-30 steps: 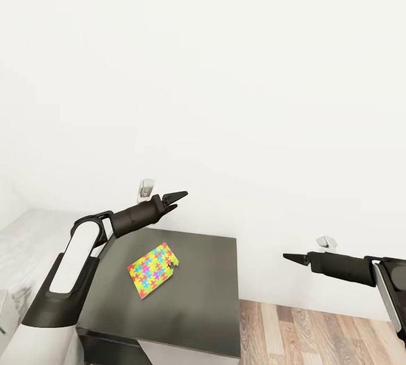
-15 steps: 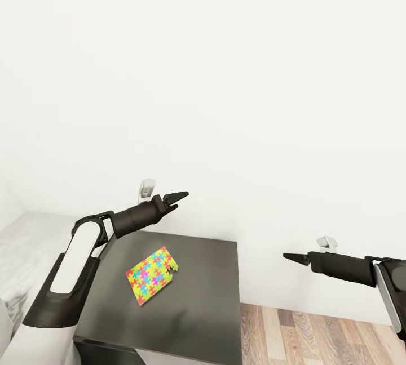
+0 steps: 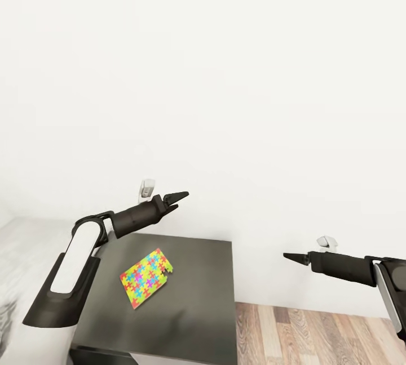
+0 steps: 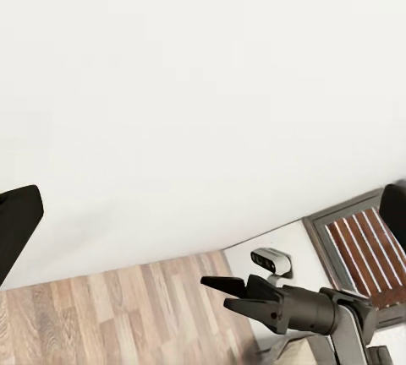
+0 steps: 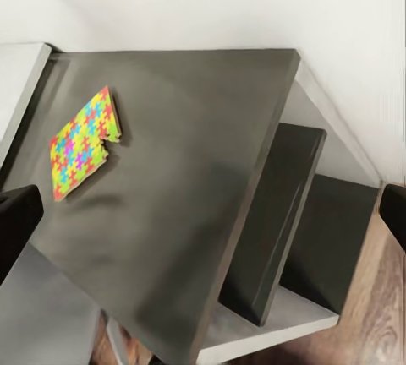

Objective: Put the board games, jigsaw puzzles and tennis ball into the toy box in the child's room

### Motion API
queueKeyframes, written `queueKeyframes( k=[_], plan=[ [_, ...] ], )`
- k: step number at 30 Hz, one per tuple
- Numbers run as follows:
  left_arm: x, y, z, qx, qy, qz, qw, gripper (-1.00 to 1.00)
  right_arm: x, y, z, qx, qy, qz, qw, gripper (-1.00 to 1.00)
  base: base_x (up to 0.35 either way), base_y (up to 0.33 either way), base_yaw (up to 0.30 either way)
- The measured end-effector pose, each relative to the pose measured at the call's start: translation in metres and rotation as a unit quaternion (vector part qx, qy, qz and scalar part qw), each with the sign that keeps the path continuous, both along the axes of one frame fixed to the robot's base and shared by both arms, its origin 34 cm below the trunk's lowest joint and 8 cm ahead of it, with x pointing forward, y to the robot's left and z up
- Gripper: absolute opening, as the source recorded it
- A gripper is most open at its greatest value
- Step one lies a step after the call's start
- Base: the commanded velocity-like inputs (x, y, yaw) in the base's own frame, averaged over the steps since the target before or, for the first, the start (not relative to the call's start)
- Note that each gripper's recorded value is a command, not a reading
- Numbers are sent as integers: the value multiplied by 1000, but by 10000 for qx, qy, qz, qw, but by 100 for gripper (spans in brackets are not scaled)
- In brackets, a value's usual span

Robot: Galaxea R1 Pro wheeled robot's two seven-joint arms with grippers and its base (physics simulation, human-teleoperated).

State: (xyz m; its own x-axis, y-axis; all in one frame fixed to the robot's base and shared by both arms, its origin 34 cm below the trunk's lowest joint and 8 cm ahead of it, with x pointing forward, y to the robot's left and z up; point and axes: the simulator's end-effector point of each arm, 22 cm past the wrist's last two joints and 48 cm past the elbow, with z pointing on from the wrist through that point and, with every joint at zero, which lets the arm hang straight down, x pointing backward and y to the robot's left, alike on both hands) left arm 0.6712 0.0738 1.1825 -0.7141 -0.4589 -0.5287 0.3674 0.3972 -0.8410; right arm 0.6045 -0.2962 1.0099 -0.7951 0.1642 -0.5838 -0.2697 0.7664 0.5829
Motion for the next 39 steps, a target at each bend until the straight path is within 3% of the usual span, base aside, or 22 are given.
queueKeyframes(
  k=[18, 39],
  plan=[
    [0, 2, 0, 13, -4, 11, 10000, 100, 0, 1, 2, 23, -16, 9, 10000, 100, 3, 0, -30],
    [0, 1, 0, 24, 3, 8, 10000, 100, 0, 1, 0, 50, -20, -3, 10000, 100, 111, 0, -1]
  ],
)
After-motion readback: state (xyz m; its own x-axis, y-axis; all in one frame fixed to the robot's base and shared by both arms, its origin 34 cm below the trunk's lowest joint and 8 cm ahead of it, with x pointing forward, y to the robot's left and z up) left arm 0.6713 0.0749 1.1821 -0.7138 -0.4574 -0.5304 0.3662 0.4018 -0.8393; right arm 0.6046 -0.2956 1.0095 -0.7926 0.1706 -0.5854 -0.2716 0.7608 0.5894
